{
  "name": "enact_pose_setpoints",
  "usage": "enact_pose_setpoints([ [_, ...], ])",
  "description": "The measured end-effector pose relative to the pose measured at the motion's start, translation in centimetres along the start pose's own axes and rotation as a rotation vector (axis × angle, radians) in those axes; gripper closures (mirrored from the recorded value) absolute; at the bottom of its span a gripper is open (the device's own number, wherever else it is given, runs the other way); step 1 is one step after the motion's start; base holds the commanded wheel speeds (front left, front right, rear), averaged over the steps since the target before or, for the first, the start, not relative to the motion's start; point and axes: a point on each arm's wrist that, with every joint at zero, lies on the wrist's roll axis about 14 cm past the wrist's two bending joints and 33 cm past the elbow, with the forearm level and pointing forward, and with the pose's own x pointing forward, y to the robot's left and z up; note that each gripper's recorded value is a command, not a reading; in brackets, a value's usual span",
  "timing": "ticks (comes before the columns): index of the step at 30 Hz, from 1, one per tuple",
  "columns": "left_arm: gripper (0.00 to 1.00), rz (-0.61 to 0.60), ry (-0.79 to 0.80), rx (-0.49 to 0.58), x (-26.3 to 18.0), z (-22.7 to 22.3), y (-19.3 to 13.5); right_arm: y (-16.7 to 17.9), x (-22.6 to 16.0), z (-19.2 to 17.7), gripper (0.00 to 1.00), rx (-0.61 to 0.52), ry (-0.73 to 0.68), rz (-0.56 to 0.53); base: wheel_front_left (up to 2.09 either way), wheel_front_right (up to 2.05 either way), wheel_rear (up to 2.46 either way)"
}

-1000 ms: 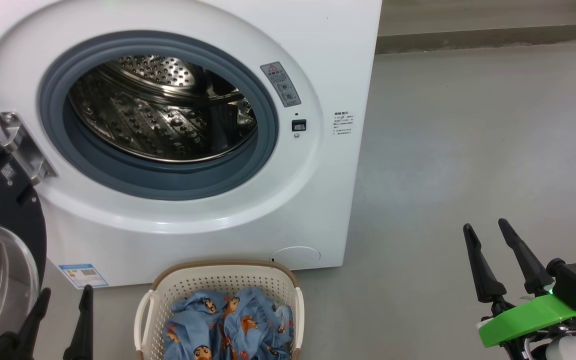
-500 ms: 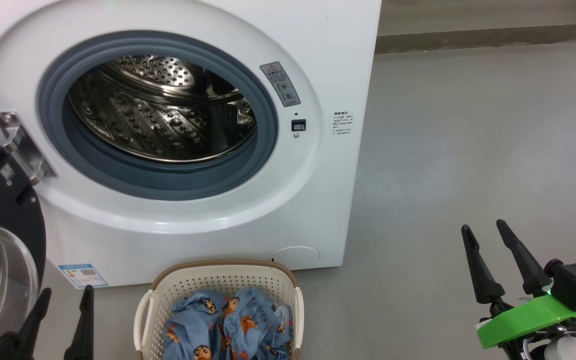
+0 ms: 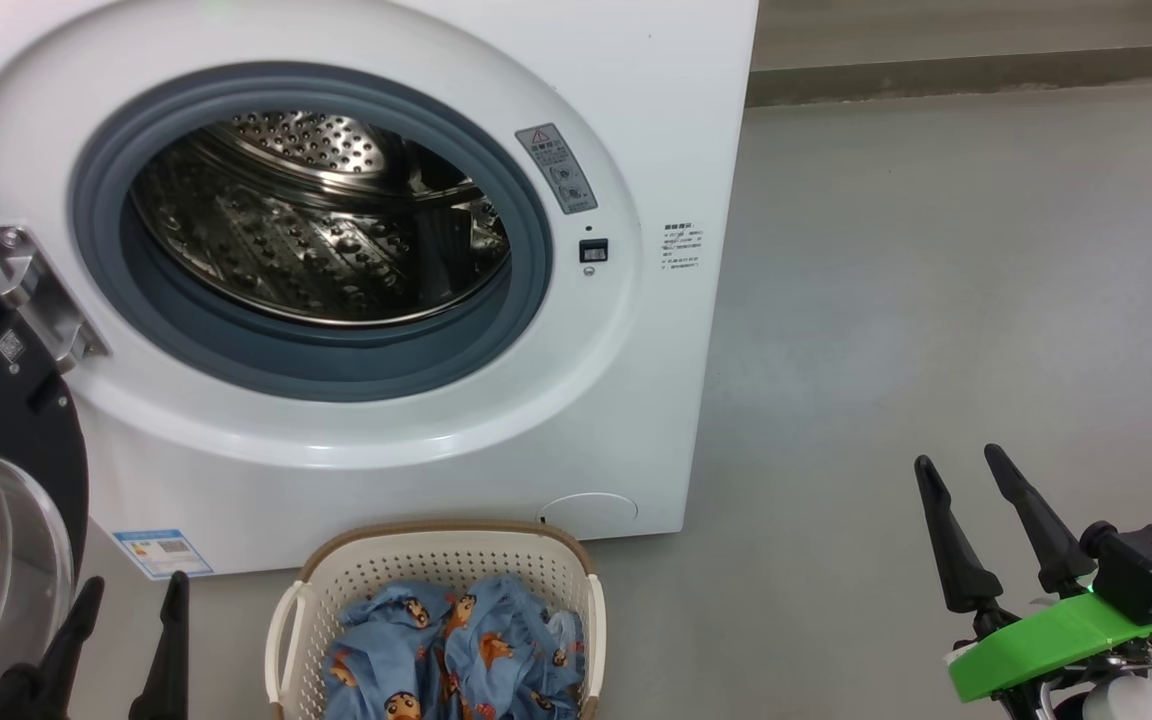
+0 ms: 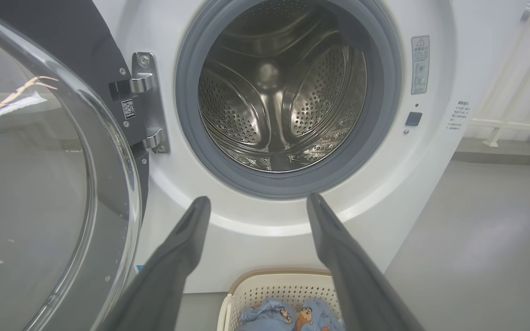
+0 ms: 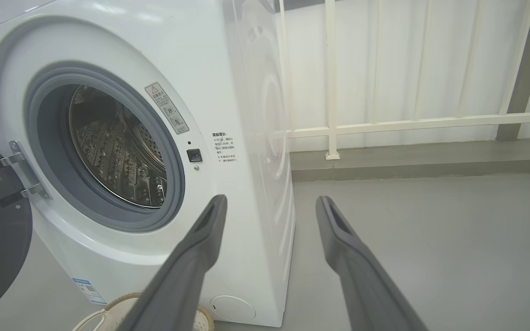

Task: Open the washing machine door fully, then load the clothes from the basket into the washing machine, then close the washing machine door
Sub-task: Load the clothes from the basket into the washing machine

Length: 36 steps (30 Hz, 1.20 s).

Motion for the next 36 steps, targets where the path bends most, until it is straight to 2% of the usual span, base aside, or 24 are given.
enact_pose_setpoints([
  [20,0.00,-0.013,0.044,0.000,0.9,-1.4,-0.3,-0.5,0.0,-1.3,0.00,0.006,0.036,-0.021,0.00,0.00,0.00],
  [36,0.00,-0.034,0.124,-0.002,4.8,-4.2,-0.2,-0.8,2.1,-3.9,0.00,0.012,0.087,-0.054,0.00,0.00,0.00],
])
